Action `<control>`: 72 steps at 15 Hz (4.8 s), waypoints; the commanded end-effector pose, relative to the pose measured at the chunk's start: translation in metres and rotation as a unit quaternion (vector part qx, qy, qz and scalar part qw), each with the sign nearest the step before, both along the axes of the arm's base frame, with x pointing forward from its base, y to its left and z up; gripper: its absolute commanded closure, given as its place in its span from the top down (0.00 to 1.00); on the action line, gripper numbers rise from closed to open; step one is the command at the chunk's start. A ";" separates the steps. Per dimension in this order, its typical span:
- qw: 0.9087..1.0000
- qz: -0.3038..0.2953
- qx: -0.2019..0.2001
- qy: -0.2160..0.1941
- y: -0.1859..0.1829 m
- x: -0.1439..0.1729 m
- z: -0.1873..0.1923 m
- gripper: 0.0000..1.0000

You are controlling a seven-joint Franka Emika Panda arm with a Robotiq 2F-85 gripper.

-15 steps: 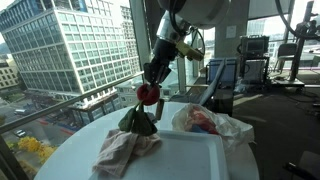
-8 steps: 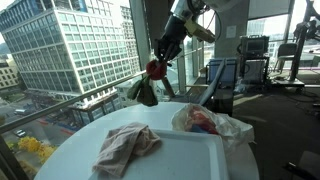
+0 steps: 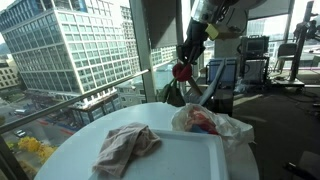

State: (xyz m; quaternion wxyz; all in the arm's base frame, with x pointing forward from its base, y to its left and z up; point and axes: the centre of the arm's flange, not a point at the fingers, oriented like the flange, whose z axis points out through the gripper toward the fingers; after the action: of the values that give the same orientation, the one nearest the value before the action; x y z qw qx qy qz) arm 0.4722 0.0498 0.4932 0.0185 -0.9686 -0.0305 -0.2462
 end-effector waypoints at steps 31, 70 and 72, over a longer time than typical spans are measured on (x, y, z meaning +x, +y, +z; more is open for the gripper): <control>0.983 -0.062 -0.136 0.105 -0.038 0.033 -0.234 0.11; 0.970 0.241 -0.003 0.009 0.185 0.041 -0.154 1.00; 0.966 0.254 0.021 0.033 0.204 0.041 -0.170 1.00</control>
State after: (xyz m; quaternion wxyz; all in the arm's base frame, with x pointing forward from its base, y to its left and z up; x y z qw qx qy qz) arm 0.4961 0.2410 0.3316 0.0653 -0.9390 -0.2539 -0.2224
